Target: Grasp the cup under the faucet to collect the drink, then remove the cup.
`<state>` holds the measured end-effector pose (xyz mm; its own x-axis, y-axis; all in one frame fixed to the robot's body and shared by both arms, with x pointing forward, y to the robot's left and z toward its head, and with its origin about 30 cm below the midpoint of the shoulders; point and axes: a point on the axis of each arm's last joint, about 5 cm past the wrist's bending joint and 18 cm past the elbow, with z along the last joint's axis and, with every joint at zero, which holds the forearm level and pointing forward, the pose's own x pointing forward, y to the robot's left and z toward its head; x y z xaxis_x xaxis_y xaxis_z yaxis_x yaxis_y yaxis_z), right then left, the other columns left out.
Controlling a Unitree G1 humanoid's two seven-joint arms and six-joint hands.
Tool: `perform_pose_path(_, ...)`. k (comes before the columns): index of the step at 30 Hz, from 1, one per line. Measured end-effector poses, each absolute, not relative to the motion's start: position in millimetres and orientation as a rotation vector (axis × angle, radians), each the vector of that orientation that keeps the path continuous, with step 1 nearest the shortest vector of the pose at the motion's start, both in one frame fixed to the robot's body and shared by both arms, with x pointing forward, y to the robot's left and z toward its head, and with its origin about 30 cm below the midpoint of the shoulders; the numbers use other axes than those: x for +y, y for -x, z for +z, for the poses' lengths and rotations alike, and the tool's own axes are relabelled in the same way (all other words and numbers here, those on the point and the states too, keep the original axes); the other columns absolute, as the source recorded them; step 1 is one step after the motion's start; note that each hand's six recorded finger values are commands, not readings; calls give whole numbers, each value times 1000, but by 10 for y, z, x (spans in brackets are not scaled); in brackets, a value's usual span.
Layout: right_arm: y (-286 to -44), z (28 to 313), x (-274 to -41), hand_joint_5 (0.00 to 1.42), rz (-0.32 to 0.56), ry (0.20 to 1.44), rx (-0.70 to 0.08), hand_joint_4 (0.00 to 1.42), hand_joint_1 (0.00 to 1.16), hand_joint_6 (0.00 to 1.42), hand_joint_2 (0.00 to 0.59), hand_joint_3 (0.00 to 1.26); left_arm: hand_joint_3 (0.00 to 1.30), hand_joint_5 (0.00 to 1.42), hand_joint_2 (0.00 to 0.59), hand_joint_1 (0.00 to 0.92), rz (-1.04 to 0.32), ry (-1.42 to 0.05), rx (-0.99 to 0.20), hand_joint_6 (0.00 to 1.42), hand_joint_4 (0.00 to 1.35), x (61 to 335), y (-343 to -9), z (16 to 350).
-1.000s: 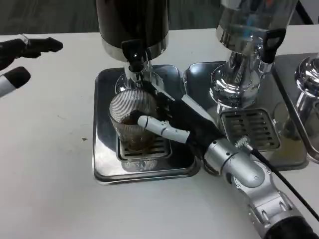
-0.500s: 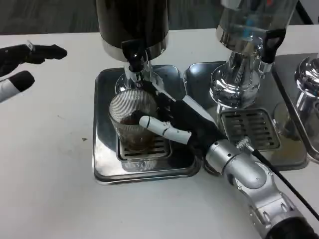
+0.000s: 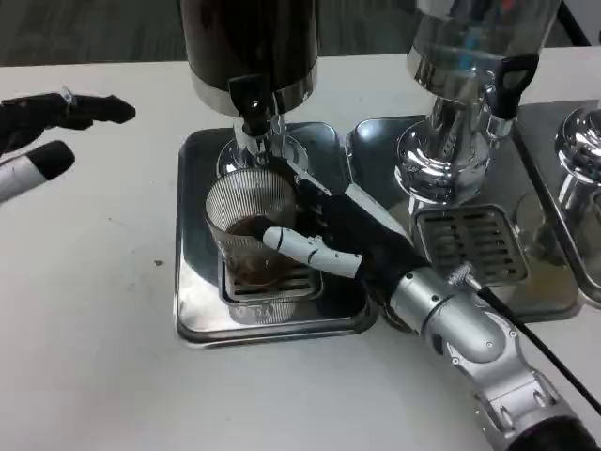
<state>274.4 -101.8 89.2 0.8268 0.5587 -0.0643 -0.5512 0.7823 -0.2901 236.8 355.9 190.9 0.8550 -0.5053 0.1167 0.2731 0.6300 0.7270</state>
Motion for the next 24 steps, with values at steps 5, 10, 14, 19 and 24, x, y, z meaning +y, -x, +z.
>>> perform_pose_path(5, -2734, 890, -1038, 0, 601, 323, -28, 0, 459, 49, 199, 0, 348, 190, 80, 0, -459, -769, -321, 203, 265, 3555, -2372, 1903)
perform_pose_path(10, -2734, 897, -1053, 0, 604, 345, -32, 0, 466, 57, 199, 0, 348, 190, 80, 0, -460, -768, -318, 203, 267, 3554, -2374, 1899)
perform_pose_path(14, -2728, 907, -1059, 0, 606, 374, -41, 0, 489, 64, 195, 0, 353, 190, 81, 0, -463, -768, -316, 203, 272, 3552, -2376, 1896)
perform_pose_path(19, -2717, 911, -1046, 0, 601, 411, -49, 0, 493, 64, 195, 0, 355, 190, 82, 0, -464, -768, -317, 203, 274, 3549, -2381, 1901)
perform_pose_path(24, -2705, 916, -1025, 0, 591, 441, -57, 0, 499, 65, 203, 0, 359, 196, 83, 0, -462, -766, -314, 203, 275, 3551, -2385, 1899)
